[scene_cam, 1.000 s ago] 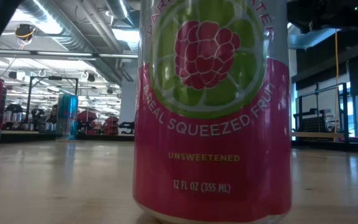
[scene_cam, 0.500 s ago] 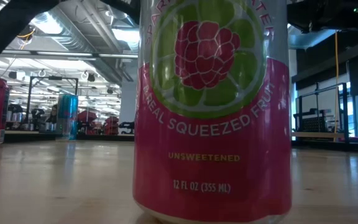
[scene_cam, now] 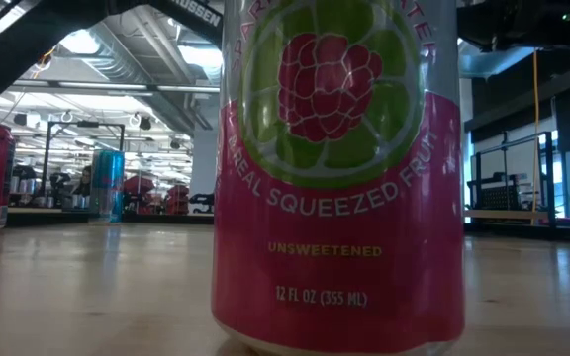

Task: Place canned beverage on shelf
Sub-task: Put the bottom blue soda can on the shelf, then put the blue soda can on the shelf aligned with the other blue soda can

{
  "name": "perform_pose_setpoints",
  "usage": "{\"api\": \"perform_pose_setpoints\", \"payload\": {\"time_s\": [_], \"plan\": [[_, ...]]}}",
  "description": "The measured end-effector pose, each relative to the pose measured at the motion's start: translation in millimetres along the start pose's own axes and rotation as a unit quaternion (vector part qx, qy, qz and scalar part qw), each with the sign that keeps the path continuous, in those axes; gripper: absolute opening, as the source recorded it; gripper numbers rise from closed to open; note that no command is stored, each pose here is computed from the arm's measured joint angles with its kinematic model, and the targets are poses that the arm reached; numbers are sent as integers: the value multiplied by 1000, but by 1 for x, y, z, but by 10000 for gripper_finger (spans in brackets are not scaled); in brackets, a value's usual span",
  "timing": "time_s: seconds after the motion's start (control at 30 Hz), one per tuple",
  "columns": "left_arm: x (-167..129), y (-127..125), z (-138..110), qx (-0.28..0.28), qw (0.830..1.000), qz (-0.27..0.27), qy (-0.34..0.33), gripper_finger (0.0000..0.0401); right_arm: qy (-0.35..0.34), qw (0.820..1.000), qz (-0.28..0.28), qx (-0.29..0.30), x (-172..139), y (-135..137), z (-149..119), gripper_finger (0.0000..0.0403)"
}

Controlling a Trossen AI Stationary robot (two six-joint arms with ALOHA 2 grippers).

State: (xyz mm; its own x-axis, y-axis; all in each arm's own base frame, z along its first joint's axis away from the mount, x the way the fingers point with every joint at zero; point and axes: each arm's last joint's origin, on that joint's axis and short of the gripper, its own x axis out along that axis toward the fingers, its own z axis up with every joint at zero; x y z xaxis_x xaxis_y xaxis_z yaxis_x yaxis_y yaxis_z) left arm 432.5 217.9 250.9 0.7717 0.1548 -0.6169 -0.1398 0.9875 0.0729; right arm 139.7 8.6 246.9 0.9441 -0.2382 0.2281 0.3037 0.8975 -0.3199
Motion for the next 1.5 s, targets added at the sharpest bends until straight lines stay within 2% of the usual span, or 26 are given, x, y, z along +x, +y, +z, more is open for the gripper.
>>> {"api": "perform_pose_setpoints", "payload": {"time_s": [0.3, 0.57, 0.8, 0.93, 1.1, 1.23, 1.43, 1.5], "plan": [[0, 2, 0, 7, 999, 36, 10, 197, 1, 1000, 0, 0, 0, 0, 0, 21], [-1, 2, 0, 3, 999, 41, 10, 201, 1, 1000, 1, 0, 0, 0, 0, 21], [-2, 3, 1, 2, 999, 45, 13, 267, 3, 1000, 1, -1, 0, 0, -1, 21], [-7, 2, 12, 11, 996, 85, 11, 291, 6, 1000, 3, -2, 0, 1, -1, 21], [-27, -6, 43, 24, 996, 84, -15, 298, 7, 1000, 3, -3, 0, 1, -2, 21], [-55, -17, 65, 27, 996, 85, -2, 299, 9, 1000, 4, -4, 0, 1, -2, 21], [-99, -31, 68, 9, 991, 111, 76, 299, 12, 1000, 5, -5, 0, 1, -3, 21], [-117, -30, 63, 0, 989, 98, 113, 299, 12, 1000, 6, -5, 0, 1, -3, 21]]}}
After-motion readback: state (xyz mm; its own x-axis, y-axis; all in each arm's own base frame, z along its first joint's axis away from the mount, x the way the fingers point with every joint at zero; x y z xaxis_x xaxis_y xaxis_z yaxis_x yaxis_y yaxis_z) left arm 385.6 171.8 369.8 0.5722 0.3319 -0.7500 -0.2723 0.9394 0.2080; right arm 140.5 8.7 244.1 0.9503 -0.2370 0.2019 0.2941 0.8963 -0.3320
